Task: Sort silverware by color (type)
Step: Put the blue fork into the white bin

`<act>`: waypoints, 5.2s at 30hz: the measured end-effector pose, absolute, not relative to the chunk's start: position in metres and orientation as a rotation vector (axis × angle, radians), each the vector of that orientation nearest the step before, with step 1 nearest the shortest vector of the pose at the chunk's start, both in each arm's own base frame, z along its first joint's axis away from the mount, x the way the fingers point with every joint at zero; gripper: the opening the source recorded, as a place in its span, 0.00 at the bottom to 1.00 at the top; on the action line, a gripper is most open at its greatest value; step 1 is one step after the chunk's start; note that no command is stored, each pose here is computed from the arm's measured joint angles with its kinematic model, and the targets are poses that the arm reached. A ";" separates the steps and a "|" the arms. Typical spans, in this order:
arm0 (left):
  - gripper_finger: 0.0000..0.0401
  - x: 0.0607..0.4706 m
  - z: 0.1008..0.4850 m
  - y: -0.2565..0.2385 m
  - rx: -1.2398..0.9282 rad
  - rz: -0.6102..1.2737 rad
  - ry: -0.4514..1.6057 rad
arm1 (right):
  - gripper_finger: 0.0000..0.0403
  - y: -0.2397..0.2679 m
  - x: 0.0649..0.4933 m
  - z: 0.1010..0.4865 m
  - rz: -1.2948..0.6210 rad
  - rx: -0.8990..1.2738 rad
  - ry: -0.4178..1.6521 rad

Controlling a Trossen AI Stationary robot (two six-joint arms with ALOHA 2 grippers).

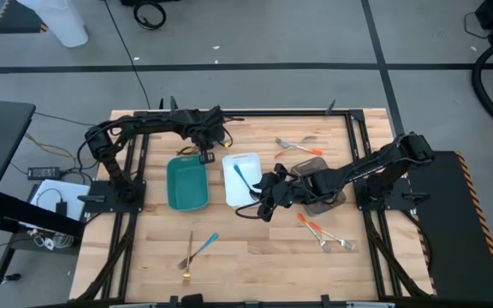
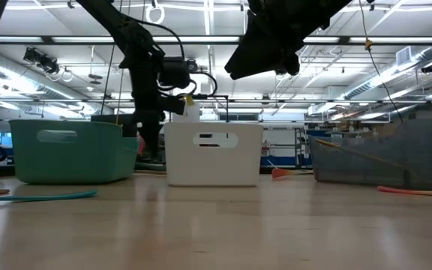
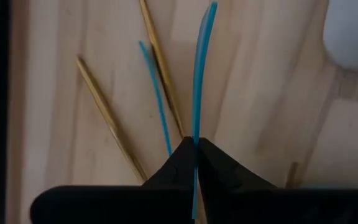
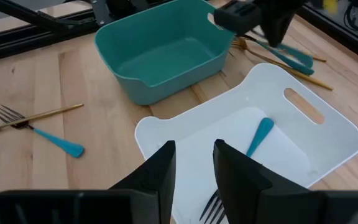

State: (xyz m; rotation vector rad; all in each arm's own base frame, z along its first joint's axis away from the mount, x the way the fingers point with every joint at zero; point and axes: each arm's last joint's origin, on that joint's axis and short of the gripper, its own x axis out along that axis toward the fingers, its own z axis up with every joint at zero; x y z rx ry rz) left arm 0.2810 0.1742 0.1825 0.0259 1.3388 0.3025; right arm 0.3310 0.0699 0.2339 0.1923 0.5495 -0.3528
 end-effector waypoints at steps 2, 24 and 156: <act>0.04 0.281 0.192 0.175 0.031 0.312 1.317 | 0.28 0.070 0.331 0.234 -0.353 0.192 0.550; 0.04 0.295 0.227 0.166 0.358 0.228 1.245 | 0.28 0.070 0.331 0.234 -0.350 0.184 0.553; 0.04 0.322 0.261 -0.002 0.209 -0.234 -0.110 | 0.22 0.081 0.314 0.238 -0.316 -0.155 0.210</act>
